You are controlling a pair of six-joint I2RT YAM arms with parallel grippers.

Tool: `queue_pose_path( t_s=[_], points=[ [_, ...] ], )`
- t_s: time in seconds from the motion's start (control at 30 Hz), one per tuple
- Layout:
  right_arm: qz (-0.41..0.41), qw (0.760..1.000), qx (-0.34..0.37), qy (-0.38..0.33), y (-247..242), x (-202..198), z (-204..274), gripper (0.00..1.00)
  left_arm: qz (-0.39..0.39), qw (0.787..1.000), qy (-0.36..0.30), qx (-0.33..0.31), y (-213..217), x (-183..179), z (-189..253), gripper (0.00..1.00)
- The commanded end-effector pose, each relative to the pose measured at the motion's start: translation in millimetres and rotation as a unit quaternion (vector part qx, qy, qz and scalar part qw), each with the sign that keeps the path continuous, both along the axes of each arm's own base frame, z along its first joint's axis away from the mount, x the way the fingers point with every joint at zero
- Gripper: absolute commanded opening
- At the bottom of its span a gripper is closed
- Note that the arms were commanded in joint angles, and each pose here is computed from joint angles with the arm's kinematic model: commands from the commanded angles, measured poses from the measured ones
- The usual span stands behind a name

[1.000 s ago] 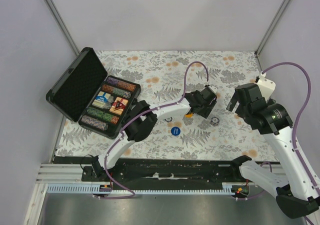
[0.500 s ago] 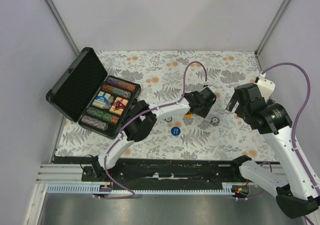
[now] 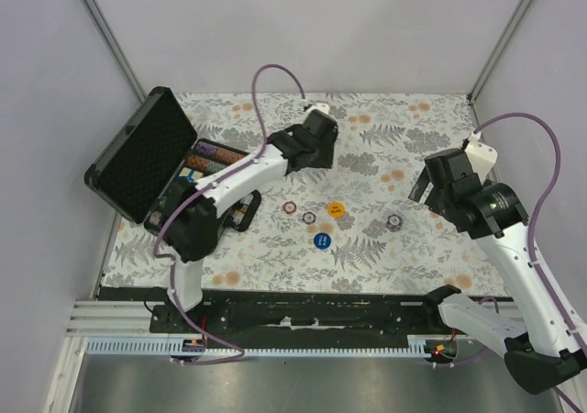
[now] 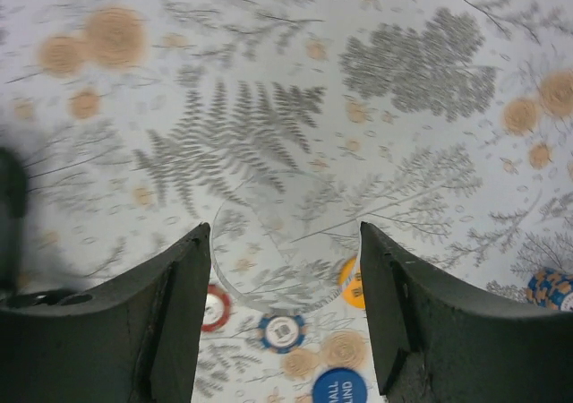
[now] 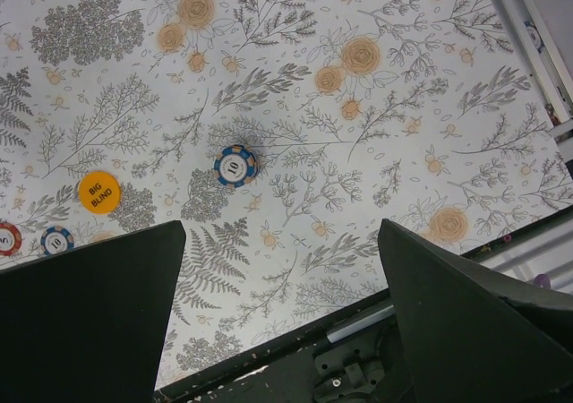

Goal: Pack up texas hold em set

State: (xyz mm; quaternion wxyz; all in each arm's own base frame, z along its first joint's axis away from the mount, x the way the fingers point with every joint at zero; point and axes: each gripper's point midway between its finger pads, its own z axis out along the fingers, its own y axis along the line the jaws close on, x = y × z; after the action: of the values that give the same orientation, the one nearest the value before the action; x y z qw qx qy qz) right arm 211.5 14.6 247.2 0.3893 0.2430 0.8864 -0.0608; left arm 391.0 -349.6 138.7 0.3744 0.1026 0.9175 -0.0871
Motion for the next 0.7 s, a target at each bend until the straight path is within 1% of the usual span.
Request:
queue_pose_path(
  t_s=[0.0,0.17,0.33,0.53,0.67],
  points=[
    [-0.005,0.999,0.027,-0.017,11.5,15.8,1.1,0.97,0.114,0.993,-0.025,-0.018,78.2,10.9,35.7,0.51],
    [0.001,0.999,0.04,-0.01,23.3,30.4,-8.7,0.97,0.232,0.972,-0.031,-0.009,185.2,8.6,39.9,0.48],
    [0.005,0.999,0.048,-0.006,33.5,46.4,-16.3,0.97,0.331,0.943,-0.03,0.011,269.4,-7.0,32.1,0.48],
    [0.012,0.998,0.068,0.004,47.9,58.9,-26.8,0.96,0.421,0.907,-0.01,0.016,340.9,-21.3,12.7,0.47],
    [0.012,0.998,0.068,0.006,49.2,62.5,-29.1,0.96,0.459,0.888,-0.006,0.012,371.2,-21.0,6.2,0.46]
  ],
)
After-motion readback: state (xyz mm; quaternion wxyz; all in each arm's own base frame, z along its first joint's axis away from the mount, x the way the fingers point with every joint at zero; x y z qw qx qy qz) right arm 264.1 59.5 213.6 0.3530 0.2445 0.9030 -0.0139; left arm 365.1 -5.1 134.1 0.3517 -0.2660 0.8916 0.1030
